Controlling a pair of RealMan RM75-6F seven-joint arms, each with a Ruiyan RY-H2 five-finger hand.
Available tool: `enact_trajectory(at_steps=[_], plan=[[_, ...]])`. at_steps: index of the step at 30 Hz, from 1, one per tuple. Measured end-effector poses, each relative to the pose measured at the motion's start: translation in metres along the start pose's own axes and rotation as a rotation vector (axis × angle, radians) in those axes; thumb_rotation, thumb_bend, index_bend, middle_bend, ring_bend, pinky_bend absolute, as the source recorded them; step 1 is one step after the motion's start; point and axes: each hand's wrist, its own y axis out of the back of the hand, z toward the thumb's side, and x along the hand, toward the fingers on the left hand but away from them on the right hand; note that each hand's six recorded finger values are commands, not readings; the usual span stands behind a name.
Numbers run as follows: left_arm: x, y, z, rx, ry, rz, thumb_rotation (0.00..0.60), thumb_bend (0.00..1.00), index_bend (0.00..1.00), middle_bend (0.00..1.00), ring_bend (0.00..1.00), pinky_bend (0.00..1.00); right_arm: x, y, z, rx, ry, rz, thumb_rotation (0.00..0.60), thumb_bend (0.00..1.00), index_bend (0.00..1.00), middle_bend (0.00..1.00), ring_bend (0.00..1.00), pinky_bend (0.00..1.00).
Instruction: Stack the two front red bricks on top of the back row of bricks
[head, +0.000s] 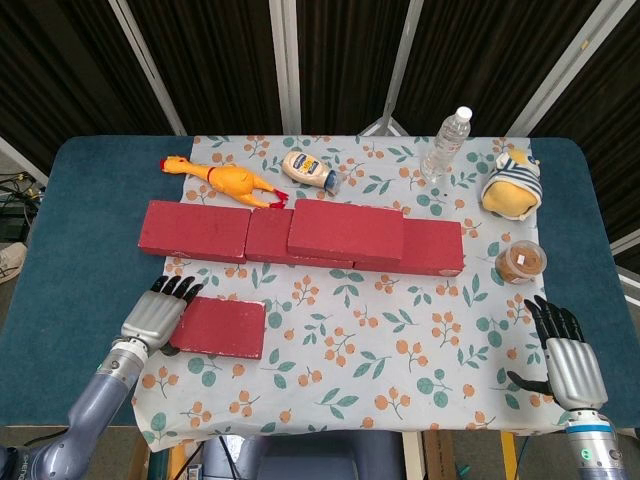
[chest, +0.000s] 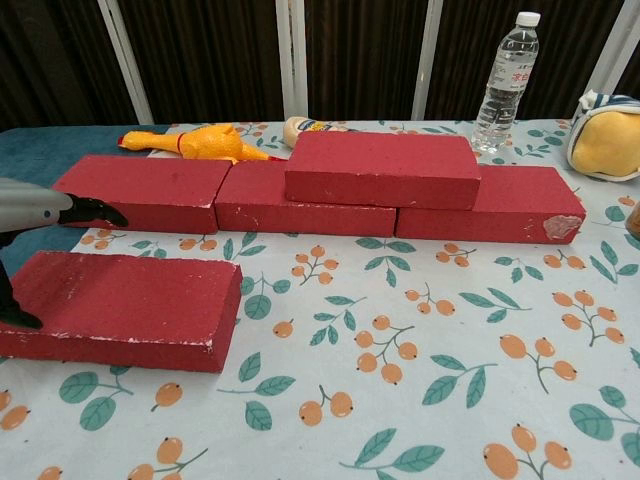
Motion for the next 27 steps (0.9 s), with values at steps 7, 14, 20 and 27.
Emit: enact_trajectory(at_steps=[7, 14, 20, 27], plan=[[0.008, -0.006, 0.011, 0.004, -0.017, -0.011, 0.600, 0.00, 0.00, 0.00, 0.00, 0.02, -0.001, 0.000, -0.002, -0.006, -0.010, 0.005, 0.600, 0.11, 0.00, 0.00, 0.00, 0.00], [0.012, -0.008, 0.023, 0.008, -0.035, -0.009, 0.600, 0.00, 0.00, 0.00, 0.00, 0.02, -0.002, 0.000, -0.003, -0.009, -0.013, 0.009, 0.600, 0.11, 0.00, 0.00, 0.00, 0.00], [0.014, -0.011, 0.026, 0.012, -0.028, -0.012, 0.600, 0.00, 0.00, 0.00, 0.00, 0.02, -0.003, 0.001, -0.004, -0.014, -0.019, 0.014, 0.600, 0.11, 0.00, 0.00, 0.00, 0.00], [0.016, -0.014, 0.025, 0.011, -0.018, -0.018, 0.600, 0.00, 0.00, 0.00, 0.00, 0.02, -0.003, 0.002, -0.005, -0.020, -0.024, 0.012, 0.600, 0.11, 0.00, 0.00, 0.00, 0.00]])
